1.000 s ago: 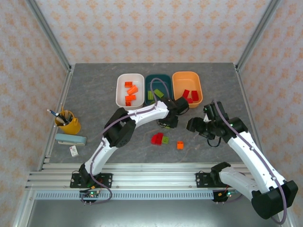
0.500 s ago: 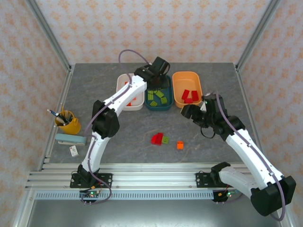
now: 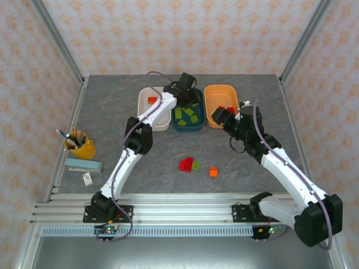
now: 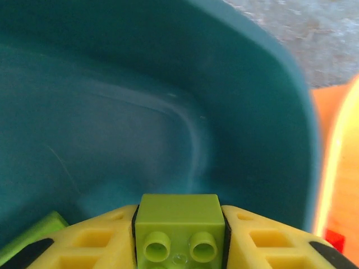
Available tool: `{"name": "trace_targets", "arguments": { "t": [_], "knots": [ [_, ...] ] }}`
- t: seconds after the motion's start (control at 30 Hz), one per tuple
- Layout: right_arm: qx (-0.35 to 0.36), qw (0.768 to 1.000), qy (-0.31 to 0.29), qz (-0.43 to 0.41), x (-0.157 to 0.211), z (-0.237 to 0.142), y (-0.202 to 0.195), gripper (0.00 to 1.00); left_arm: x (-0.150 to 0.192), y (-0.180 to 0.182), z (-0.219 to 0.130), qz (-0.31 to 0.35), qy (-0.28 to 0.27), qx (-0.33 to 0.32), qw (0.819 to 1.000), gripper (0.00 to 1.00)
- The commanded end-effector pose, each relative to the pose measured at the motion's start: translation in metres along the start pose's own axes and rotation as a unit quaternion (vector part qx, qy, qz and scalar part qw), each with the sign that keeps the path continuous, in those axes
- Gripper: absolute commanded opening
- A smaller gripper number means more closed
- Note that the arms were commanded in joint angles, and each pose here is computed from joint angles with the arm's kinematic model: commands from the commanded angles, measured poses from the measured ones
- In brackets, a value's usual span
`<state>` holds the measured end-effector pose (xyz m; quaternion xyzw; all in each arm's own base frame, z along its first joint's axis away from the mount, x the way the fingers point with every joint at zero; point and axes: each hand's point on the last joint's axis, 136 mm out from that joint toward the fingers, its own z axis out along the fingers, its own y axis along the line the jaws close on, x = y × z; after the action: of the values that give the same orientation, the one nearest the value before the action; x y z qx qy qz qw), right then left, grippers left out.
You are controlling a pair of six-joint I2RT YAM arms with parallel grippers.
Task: Sort the legos into containers by color
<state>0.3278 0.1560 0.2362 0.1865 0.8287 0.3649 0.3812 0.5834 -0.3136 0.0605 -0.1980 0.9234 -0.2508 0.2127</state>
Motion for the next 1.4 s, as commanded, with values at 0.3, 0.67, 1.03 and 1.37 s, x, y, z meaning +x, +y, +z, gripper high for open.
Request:
{"name": "trace_targets", "arguments": {
  "t": [0.3,0.67,1.03,1.37],
  "knots": [
    [0.036,0.998,-0.006,-0.043,-0.01,0.0,-0.003,0.71,-0.024,-0.048,-0.079,-0.003,-0.03,0.05,0.998,0.72],
    [0.104,0.924,0.209,-0.301,0.079,-0.005,-0.007,0.72,0.014,0.014,-0.232,0.005,-0.089,-0.025,0.996,0.8],
    [0.129,0.78,0.385,-0.477,0.197,0.003,-0.01,0.79,0.128,0.173,-0.305,-0.007,-0.053,-0.128,0.99,0.82],
    [0.156,0.73,0.435,-0.504,0.225,0.02,-0.036,0.96,0.18,0.236,-0.33,-0.043,-0.054,-0.134,0.989,0.82]
  ]
}}
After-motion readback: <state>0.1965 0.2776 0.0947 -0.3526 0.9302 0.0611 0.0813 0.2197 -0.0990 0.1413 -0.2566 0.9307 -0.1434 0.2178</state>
